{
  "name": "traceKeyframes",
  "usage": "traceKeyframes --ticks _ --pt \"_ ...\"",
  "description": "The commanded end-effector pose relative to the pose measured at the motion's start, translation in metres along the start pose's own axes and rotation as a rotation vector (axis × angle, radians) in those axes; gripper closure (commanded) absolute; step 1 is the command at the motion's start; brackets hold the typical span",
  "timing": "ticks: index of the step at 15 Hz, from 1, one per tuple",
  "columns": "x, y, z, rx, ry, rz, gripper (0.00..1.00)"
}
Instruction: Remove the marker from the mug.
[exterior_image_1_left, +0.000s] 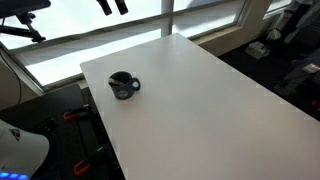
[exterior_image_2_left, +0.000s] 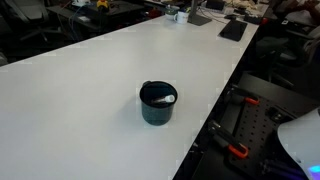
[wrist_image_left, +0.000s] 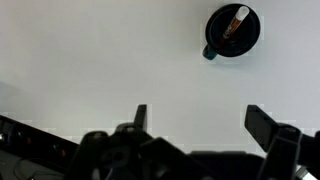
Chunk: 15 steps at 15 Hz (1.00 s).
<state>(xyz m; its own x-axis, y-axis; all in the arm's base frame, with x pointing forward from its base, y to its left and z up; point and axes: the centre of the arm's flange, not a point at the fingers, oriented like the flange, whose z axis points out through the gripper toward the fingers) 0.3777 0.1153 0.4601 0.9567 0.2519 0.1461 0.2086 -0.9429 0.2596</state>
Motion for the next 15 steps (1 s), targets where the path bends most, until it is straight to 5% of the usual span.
traceKeyframes --ticks 1,7,15 --pt "0.0 0.0 0.0 0.0 0.0 0.0 0.0" --pt "0.0 -0.001 0.01 0.019 -0.02 0.008 0.0" --pt "0.018 0.012 0.1 0.26 -0.196 -0.11 0.0"
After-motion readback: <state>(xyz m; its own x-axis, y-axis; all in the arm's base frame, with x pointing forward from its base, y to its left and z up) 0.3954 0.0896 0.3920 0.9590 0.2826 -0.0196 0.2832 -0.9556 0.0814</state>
